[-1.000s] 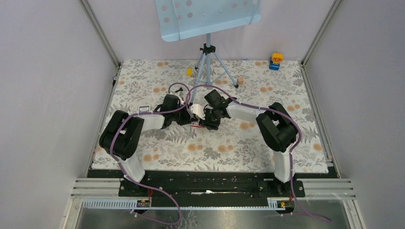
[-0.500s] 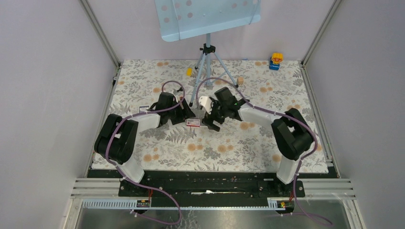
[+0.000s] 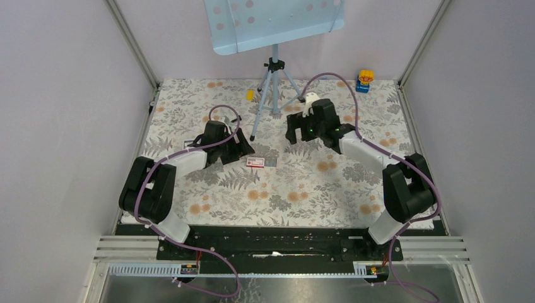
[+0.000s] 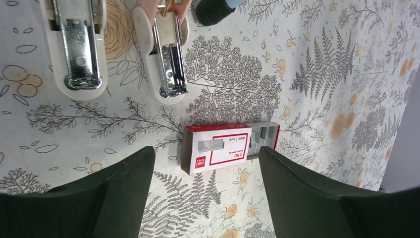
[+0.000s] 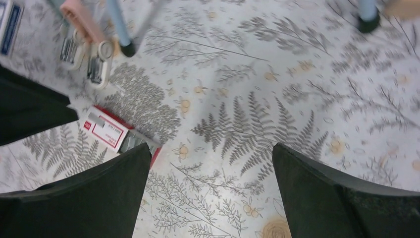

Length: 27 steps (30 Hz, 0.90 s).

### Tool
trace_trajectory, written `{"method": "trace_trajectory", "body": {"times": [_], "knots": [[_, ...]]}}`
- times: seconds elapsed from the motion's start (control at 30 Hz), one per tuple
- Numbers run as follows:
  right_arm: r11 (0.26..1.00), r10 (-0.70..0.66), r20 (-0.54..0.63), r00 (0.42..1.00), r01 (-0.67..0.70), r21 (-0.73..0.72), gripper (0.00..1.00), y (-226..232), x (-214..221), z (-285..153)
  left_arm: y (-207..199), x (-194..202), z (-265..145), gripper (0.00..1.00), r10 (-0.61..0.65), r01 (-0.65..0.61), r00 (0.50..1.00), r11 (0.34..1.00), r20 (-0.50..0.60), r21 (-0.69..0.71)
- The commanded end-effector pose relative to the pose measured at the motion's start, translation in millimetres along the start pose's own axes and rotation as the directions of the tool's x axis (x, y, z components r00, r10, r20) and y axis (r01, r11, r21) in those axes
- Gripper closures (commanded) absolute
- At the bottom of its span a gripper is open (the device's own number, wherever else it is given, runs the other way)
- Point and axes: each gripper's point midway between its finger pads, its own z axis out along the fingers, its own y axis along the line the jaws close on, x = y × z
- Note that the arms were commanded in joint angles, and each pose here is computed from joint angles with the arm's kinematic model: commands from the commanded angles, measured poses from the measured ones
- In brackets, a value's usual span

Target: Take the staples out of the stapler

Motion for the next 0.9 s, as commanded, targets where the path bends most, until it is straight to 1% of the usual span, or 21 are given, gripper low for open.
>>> {"method": "trace_trajectory", "body": {"times": [0.0,0.07,0.13,0.27,0.37,0.47,0.5,0.57,0.67,0.87], "knots": [[0.958,0.287,-0.062,0.956,-0.285,0.028,0.00,-23.0,5.3,-4.9,-13.7,-28.0,-13.1,0.18,0.036,-0.039,0.996,0.999,0.086,0.024],[0.938,0.344,-0.103,0.933,-0.346,-0.004,0.00,-24.8,15.4,-2.3,-15.2,-31.2,-13.2,0.18,0.039,-0.042,0.995,0.999,0.092,0.027],[0.924,0.381,-0.114,0.917,-0.383,0.002,0.00,-27.5,23.3,0.8,-12.1,-27.1,-12.9,0.20,0.040,-0.041,0.997,0.999,0.067,0.011],[0.884,0.457,-0.052,0.888,-0.447,0.135,0.00,-51.2,29.4,-0.5,-6.7,-27.1,-13.2,0.24,0.049,-0.048,0.997,0.999,0.064,-0.020],[0.861,0.471,-0.038,0.881,-0.450,0.238,0.00,-68.0,31.4,-10.6,-6.2,-29.0,-16.4,0.26,0.043,-0.041,0.996,0.999,0.081,-0.027],[0.829,0.463,0.053,0.885,-0.453,0.328,0.00,-86.2,31.8,-28.4,-4.1,-32.7,-22.0,0.25,0.044,-0.040,0.993,0.998,0.106,-0.038],[0.827,0.450,0.085,0.889,-0.451,0.335,0.00,-89.0,26.9,-33.4,-2.5,-34.5,-24.3,0.24,0.041,-0.037,0.992,0.998,0.115,-0.043],[0.827,0.429,0.108,0.897,-0.438,0.351,0.00,-93.5,24.2,-39.3,0.6,-38.7,-29.8,0.18,0.039,-0.032,0.990,0.998,0.137,-0.054],[0.828,0.428,0.073,0.901,-0.423,0.368,0.00,-93.3,27.6,-41.1,8.5,-47.1,-38.4,0.03,0.030,-0.015,0.984,0.996,0.176,-0.084],[0.818,0.464,0.046,0.885,-0.447,0.363,0.03,-89.5,36.0,-37.3,25.2,-70.6,-63.9,0.01,-0.015,0.054,0.963,0.989,0.271,-0.139]]}}
